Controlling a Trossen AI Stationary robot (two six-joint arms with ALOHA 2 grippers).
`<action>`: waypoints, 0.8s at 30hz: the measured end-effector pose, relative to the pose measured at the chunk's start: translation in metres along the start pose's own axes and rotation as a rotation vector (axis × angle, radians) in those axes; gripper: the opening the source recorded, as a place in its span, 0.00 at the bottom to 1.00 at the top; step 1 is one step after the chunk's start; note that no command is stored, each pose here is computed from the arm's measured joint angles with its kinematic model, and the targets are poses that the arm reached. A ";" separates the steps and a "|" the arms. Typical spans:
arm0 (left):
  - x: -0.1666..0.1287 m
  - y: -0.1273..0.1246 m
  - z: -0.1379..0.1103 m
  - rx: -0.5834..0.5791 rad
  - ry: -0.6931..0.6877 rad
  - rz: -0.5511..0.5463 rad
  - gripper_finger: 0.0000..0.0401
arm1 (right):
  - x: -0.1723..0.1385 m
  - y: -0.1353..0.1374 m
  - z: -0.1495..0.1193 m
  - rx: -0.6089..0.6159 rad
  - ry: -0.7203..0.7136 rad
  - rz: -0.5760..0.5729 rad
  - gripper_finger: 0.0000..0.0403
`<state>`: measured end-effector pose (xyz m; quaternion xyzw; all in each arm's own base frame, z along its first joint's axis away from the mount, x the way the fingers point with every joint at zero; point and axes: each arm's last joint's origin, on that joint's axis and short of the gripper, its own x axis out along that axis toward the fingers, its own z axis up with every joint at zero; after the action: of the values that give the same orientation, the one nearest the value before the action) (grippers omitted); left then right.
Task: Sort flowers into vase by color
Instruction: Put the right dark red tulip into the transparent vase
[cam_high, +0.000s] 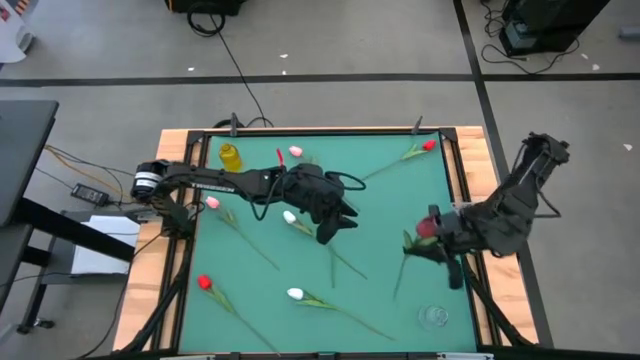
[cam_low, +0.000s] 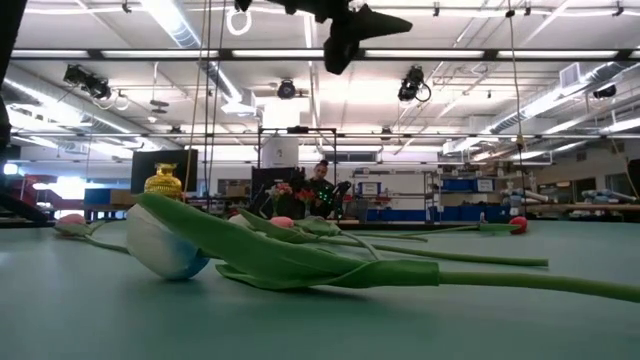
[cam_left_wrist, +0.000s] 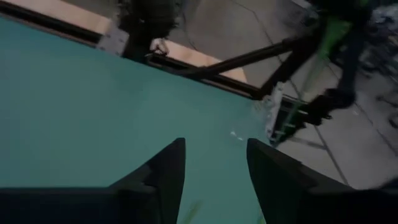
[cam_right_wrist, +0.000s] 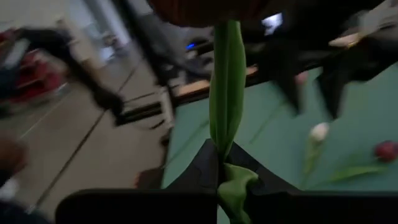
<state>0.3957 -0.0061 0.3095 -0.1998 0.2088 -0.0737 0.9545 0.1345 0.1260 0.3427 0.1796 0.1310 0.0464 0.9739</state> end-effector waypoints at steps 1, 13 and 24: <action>0.000 -0.001 0.000 -0.002 -0.005 0.012 0.43 | -0.004 0.004 -0.003 -0.001 0.010 0.029 0.03; 0.003 -0.015 -0.004 -0.089 -0.017 0.012 0.43 | -0.046 0.033 -0.008 -0.026 0.133 0.256 0.03; 0.006 -0.032 -0.011 -0.081 -0.031 0.024 0.43 | -0.066 0.034 -0.002 -0.167 0.141 0.204 0.03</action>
<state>0.3950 -0.0406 0.3114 -0.2370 0.1994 -0.0507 0.9495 0.0695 0.1491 0.3686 0.1068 0.1759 0.1685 0.9640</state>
